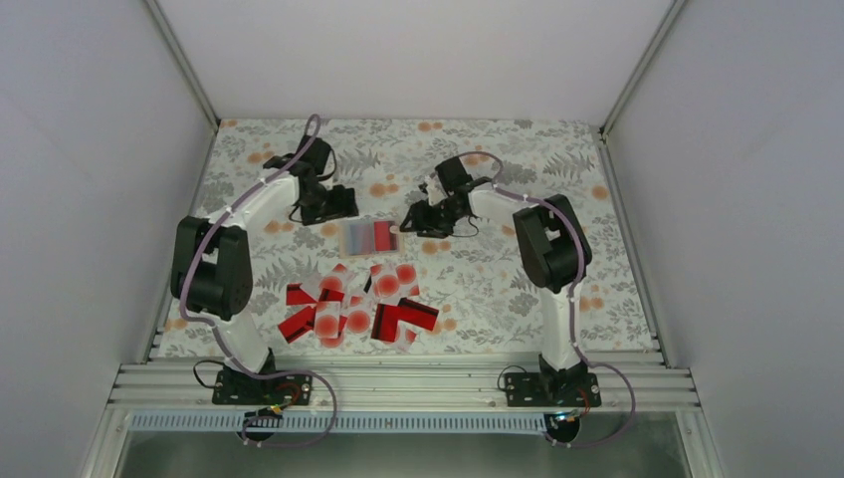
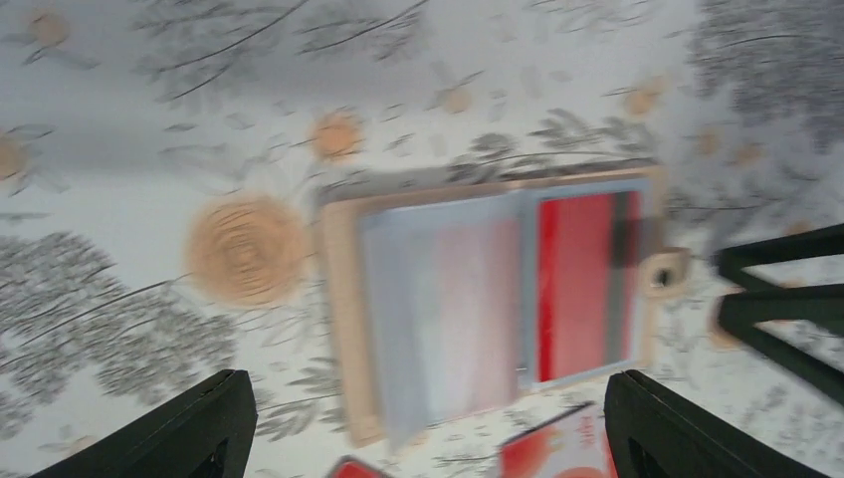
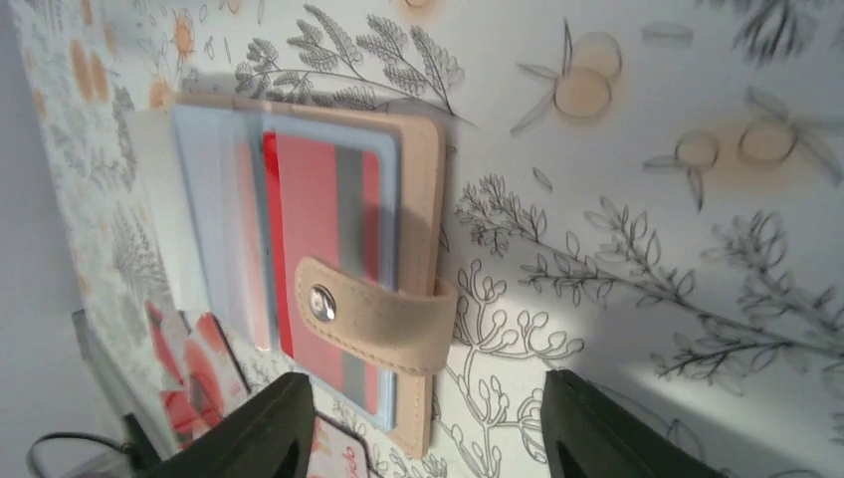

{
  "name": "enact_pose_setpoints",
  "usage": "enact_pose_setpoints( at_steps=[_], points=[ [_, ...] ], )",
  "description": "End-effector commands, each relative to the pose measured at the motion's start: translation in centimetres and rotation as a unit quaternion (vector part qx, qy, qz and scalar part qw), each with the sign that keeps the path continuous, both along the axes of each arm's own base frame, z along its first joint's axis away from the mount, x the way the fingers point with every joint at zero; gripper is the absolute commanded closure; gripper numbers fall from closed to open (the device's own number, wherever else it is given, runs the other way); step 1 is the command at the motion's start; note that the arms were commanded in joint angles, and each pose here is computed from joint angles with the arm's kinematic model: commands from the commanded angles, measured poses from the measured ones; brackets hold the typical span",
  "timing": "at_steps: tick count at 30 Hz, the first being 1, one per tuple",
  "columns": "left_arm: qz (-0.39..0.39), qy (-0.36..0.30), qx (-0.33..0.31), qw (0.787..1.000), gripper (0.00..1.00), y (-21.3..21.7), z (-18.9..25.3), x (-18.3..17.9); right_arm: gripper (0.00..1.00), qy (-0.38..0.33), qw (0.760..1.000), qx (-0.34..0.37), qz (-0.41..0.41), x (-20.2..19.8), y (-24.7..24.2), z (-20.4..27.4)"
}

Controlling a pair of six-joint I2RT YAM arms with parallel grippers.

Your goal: Put the credit cards into the card holder

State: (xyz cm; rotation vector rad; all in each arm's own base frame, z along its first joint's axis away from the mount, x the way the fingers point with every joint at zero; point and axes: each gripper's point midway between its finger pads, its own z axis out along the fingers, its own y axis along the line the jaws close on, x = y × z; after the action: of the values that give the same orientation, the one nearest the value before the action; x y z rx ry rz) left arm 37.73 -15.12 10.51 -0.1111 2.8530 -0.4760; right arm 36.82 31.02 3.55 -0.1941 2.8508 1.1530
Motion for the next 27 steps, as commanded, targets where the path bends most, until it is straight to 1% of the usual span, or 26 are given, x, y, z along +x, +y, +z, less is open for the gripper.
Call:
enact_pose_setpoints(
  at_steps=[1,3,7,12,16,18,22,27],
  points=[
    [0.009,0.012,0.023,1.000,0.12,3.3,-1.6,-1.0,0.36,-0.061,0.995,-0.083,0.008,1.1,-0.3,2.5],
    [0.019,0.019,0.009,1.000,0.12,4.2,-2.2,-1.1,0.33,-0.067,0.991,-0.111,0.005,1.5,0.0,2.6],
    [0.030,0.027,-0.021,0.999,0.14,4.9,-3.1,-1.4,0.31,-0.070,0.984,-0.167,-0.004,1.9,0.4,2.2],
    [0.039,0.042,-0.042,0.997,0.15,5.3,-4.6,-2.2,0.31,-0.078,0.971,-0.228,-0.001,2.0,1.9,1.5],
    [0.043,0.052,-0.044,0.997,0.15,5.8,-5.5,-2.7,0.32,-0.083,0.960,-0.269,0.008,1.9,2.6,0.7],
    [0.044,0.054,-0.048,0.996,0.16,5.9,-5.8,-2.9,0.34,-0.081,0.956,-0.283,0.013,1.8,2.8,0.1],
    [0.038,0.055,-0.069,0.995,0.20,5.5,-6.1,-3.2,0.41,-0.084,0.949,-0.304,0.016,1.7,2.9,-0.4],
    [0.023,0.063,-0.095,0.993,0.21,4.6,-6.7,-3.4,0.55,-0.090,0.945,-0.313,0.011,1.9,2.5,-0.3]
  ],
)
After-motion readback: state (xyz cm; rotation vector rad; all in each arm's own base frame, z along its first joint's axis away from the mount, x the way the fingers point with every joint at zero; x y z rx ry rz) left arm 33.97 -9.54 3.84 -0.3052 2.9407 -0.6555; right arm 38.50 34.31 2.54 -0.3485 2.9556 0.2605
